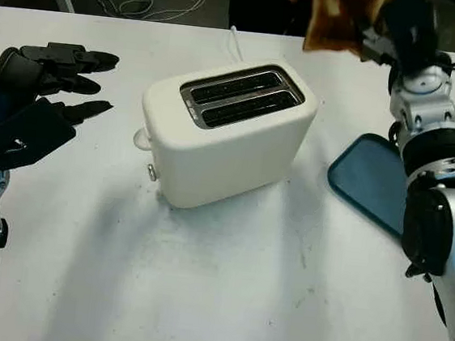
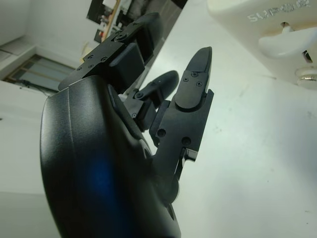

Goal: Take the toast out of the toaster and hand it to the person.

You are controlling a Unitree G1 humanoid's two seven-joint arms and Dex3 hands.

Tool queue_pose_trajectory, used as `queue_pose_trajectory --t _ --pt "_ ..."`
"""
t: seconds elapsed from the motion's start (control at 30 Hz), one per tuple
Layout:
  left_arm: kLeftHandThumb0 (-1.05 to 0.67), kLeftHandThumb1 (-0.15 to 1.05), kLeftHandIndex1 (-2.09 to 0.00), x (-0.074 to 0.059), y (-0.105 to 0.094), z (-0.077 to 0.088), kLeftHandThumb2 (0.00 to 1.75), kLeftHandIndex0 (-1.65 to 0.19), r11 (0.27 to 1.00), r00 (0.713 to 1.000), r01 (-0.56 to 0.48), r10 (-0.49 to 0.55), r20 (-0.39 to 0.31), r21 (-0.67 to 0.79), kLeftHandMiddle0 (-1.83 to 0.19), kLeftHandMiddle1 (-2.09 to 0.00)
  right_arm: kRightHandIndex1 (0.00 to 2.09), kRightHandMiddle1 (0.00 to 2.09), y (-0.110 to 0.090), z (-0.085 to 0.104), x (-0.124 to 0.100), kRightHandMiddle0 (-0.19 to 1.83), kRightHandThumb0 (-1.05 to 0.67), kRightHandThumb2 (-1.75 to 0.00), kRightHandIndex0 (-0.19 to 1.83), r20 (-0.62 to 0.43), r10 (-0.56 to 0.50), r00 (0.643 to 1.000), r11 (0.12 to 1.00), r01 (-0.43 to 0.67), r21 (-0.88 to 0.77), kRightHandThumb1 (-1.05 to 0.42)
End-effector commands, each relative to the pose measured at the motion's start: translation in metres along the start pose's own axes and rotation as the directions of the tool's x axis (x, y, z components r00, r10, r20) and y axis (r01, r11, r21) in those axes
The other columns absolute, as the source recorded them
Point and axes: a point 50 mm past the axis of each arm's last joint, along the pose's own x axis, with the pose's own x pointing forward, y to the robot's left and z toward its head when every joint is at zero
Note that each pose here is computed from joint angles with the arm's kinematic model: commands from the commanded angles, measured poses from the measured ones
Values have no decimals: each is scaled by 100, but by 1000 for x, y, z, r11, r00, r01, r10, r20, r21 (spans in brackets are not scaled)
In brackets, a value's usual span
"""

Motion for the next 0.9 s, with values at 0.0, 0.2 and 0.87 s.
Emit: queue_pose_trajectory --t 0.0,0.2,0.87 --pt "-16 85 0 -2 1 -1 0 -84 1000 1000 1 -1 -4 7 -66 -58 175 97 7 -7 -2 27 -13 -36 50 -29 11 1000 1000 -11 -4 -92" --pt "-18 85 0 -2 1 -2 0 -84 1000 1000 1 -1 -12 8 -66 -58 175 173 17 -22 -6 22 -13 -40 68 -63 63 996 997 -59 57 -92" --pt "-17 84 -1 -1 0 -2 0 -85 1000 1000 -5 5 3 6 -68 -58 175 175 28 -29 -9 39 -22 -36 73 -75 100 992 991 -106 -78 -92"
